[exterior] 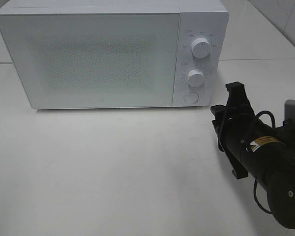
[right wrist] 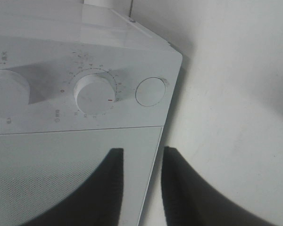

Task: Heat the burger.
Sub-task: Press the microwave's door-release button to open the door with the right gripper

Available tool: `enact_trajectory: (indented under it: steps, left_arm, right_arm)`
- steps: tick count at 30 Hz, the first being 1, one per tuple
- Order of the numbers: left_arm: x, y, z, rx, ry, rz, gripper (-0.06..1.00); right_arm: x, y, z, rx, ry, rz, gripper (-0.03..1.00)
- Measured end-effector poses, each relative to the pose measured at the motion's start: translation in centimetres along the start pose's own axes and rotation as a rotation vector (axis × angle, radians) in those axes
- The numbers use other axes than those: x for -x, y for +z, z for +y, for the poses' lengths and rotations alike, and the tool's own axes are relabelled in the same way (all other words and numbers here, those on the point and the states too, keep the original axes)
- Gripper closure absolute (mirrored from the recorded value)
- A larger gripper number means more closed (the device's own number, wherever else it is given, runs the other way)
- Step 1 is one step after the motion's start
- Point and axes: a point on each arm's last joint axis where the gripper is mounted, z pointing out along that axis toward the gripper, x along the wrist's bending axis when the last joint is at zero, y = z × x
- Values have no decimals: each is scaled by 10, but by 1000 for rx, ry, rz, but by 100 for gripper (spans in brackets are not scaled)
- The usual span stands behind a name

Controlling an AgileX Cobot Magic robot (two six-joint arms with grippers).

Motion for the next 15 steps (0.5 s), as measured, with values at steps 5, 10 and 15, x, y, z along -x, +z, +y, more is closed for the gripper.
enact_trajectory:
  steps: [5, 10, 15]
  left_arm:
    - [0, 0, 0, 0, 0, 0, -5]
    - [0, 0, 0, 0, 0, 0, -5]
    - [0, 0, 0, 0, 0, 0, -5]
  right_arm:
    - [2, 0, 0, 3, 51, -19, 91]
    - [3, 0, 0, 2, 63, -28, 95]
    - [4, 6, -6, -11, 86, -73, 96]
